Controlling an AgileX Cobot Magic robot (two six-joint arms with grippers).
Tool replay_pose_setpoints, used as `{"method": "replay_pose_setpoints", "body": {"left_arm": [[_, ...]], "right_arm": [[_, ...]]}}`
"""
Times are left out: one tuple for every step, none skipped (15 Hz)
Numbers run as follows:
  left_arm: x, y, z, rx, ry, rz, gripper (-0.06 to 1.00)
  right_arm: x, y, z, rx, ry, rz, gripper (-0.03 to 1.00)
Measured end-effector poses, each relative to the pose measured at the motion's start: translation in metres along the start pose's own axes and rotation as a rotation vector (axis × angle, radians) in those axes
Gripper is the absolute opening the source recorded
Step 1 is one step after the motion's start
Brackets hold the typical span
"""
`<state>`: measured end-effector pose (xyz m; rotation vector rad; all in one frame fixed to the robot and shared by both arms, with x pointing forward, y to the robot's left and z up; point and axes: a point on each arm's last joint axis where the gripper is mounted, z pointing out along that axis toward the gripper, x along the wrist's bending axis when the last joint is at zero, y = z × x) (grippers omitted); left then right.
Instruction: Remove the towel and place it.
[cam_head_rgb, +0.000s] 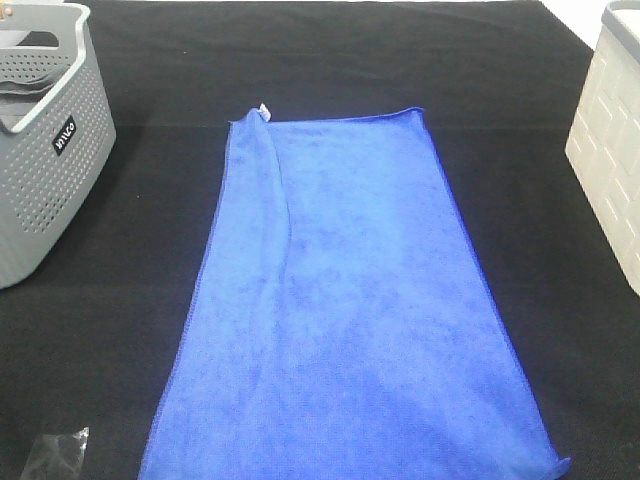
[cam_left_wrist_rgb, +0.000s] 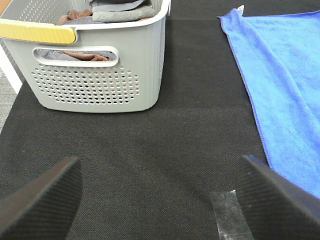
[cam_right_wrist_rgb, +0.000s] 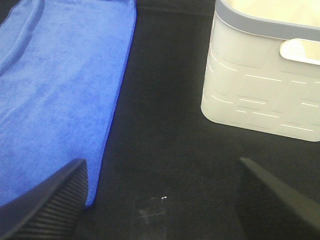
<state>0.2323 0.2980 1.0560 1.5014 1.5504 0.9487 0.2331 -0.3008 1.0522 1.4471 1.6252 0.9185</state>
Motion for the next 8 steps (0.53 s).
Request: {"method": "replay_pose_setpoints", "body": {"left_arm": [[0.0,0.0,0.0,0.0,0.0,0.0,0.79],[0.0,0.0,0.0,0.0,0.0,0.0,0.79],[-0.0001,0.0,0.0,0.0,-0.001,0.0,0.79],[-0.0001,0.0,0.0,0.0,-0.001,0.0,0.79],[-0.0001,0.0,0.0,0.0,-0.001,0.0,0.79],[-0.0001,0.0,0.0,0.0,-0.001,0.0,0.79],[-0.0001,0.0,0.0,0.0,-0.001,0.0,0.79],[-0.0001,0.0,0.0,0.0,-0.001,0.0,0.79]], "right_arm": [[0.0,0.0,0.0,0.0,0.0,0.0,0.75],[0.0,0.0,0.0,0.0,0.0,0.0,0.75],[0.0,0.0,0.0,0.0,0.0,0.0,0.75],[0.0,0.0,0.0,0.0,0.0,0.0,0.75],[0.0,0.0,0.0,0.0,0.0,0.0,0.75],[0.0,0.0,0.0,0.0,0.0,0.0,0.75],[0.0,0.0,0.0,0.0,0.0,0.0,0.75],[0.0,0.0,0.0,0.0,0.0,0.0,0.75]]}}
